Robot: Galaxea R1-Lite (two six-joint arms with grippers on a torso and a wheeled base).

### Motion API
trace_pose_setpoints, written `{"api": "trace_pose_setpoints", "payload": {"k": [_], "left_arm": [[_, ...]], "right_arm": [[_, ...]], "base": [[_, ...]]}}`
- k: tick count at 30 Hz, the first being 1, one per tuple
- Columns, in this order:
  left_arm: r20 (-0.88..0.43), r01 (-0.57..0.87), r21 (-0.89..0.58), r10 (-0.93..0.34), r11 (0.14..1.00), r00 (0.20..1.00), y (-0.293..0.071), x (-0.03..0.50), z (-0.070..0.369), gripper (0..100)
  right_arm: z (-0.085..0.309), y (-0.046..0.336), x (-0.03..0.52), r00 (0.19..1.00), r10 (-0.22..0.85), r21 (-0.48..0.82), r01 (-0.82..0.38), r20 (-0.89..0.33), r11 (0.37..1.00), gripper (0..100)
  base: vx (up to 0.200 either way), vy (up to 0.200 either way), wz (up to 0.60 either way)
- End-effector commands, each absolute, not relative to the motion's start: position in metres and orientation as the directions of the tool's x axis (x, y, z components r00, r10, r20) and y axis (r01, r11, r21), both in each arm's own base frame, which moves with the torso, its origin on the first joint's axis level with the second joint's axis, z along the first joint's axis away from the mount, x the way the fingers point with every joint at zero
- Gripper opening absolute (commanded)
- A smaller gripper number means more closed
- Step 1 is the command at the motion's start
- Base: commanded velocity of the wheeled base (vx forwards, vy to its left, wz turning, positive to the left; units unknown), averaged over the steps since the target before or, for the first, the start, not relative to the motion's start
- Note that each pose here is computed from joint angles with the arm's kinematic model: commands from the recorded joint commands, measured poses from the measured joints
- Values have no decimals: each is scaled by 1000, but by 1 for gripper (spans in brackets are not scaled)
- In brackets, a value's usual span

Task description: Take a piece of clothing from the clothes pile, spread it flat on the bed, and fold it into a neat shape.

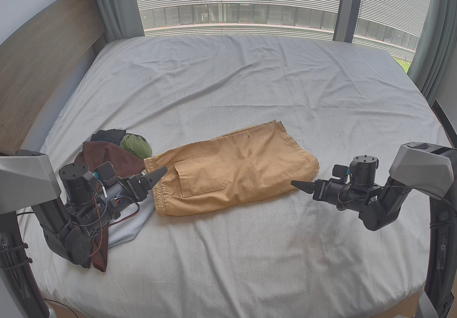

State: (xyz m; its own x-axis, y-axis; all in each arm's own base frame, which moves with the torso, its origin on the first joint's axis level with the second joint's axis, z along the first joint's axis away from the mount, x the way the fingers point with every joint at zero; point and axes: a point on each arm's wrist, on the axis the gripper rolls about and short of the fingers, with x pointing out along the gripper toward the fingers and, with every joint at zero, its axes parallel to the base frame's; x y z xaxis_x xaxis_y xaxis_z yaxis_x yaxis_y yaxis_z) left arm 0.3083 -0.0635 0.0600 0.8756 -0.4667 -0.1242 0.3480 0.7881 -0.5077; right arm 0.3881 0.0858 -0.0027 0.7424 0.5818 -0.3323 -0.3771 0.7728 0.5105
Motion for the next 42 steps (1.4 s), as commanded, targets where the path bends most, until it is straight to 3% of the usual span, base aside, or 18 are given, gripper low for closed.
{"api": "trace_pose_setpoints", "payload": {"k": [1,14,32,42], "left_arm": [[-128,344,-509,-464,789,876,-63,309,58,100],[-128,342,-508,-462,791,878,-62,309,58,100],[-131,338,-509,-459,792,879,-61,309,57,100],[-131,336,-509,-458,793,879,-61,310,57,100]], "right_arm": [[-30,86,396,731,571,519,-345,-374,782,100],[-43,94,418,734,563,533,-324,-379,782,100],[-52,153,446,754,566,488,-376,-333,788,100],[-53,162,453,764,558,480,-375,-324,793,100]], "base": [[0,0,0],[0,0,0],[0,0,0],[0,0,0]]}}
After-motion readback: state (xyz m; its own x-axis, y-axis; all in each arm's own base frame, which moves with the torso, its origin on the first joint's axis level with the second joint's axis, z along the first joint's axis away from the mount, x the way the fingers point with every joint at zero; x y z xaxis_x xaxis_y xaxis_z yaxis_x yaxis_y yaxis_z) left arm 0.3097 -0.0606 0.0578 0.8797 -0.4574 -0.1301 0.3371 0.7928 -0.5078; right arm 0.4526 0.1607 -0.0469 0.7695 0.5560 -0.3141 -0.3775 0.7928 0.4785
